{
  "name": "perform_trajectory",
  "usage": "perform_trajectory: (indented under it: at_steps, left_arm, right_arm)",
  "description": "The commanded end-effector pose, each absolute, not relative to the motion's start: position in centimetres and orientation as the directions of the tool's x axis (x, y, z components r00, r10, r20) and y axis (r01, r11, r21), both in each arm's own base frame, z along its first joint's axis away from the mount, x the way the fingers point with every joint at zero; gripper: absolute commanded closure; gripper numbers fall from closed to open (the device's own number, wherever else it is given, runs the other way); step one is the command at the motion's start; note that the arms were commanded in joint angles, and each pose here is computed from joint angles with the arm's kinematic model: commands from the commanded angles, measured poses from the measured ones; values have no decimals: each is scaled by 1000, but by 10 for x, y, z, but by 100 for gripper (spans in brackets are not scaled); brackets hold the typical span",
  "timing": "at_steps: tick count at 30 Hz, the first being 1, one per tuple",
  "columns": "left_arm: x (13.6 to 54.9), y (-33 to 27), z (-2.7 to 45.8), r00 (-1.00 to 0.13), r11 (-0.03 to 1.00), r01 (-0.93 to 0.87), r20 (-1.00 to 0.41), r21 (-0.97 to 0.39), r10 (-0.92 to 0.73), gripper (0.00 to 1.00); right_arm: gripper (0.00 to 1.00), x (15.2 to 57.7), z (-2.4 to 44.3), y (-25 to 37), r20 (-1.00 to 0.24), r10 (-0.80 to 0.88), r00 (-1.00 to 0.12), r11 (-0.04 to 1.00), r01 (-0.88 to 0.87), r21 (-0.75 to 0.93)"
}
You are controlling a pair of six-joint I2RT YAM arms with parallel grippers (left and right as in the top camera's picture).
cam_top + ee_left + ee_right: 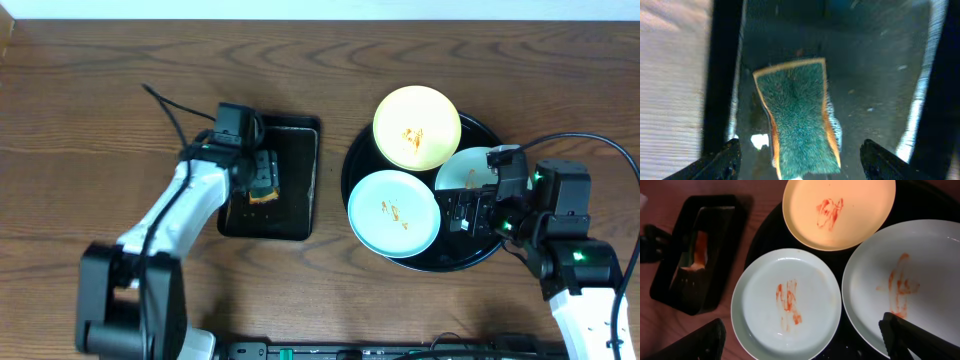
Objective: Clean dirty plates on tray and stack at the side
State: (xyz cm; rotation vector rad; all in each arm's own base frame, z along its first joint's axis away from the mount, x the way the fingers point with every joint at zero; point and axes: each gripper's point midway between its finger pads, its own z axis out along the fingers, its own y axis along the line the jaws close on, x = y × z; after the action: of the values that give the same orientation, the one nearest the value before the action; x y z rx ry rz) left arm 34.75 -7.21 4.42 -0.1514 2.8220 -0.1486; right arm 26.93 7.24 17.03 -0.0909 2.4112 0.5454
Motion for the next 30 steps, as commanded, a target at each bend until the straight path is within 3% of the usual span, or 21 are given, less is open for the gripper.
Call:
perform_trajectory:
  at_steps: [1,4,9,12,15,20,21,24,27,30]
  left_arm:
    - [350,-72,30,-949,982,-148,-264,-116,-174,24]
    - [350,-74,18,-955,983,-145,-244,-109,-168,33]
    - [354,-83,15,-955,986,-120,-260,-114,-146,37]
    - [357,-87,16,-952,987,-108,-273,-118,-137,37]
    - [362,-87,18,-945,987,-107,-296,-122,-139,30]
    - [365,-83,20,-938,989,-115,-316,-98,-141,32]
    - [365,-83,20,-938,988,-116,-315,-97,-141,36]
    - [364,-82,19,-940,989,-116,-311,-96,-141,68]
    - [362,-82,18,-943,989,-117,-301,-92,-140,89]
    - [360,-81,18,-945,989,-118,-295,-90,-139,92]
  right_arm:
    - [3,271,175,77,-617,71,-783,903,-212,373]
    - [4,271,173,77,-610,70,-789,903,-209,375]
    - [6,272,168,77,-596,71,-800,904,-202,378]
    - [7,272,166,77,-586,70,-807,904,-197,380]
    - [7,272,163,77,-578,70,-813,904,-194,381]
    - [10,271,162,77,-573,70,-816,904,-191,383]
    - [11,271,162,77,-573,70,-816,904,-191,382]
    - [13,271,162,77,-570,70,-819,904,-189,383]
    - [12,268,158,76,-557,70,-828,906,-181,382]
    - [13,266,151,76,-526,70,-848,909,-163,384]
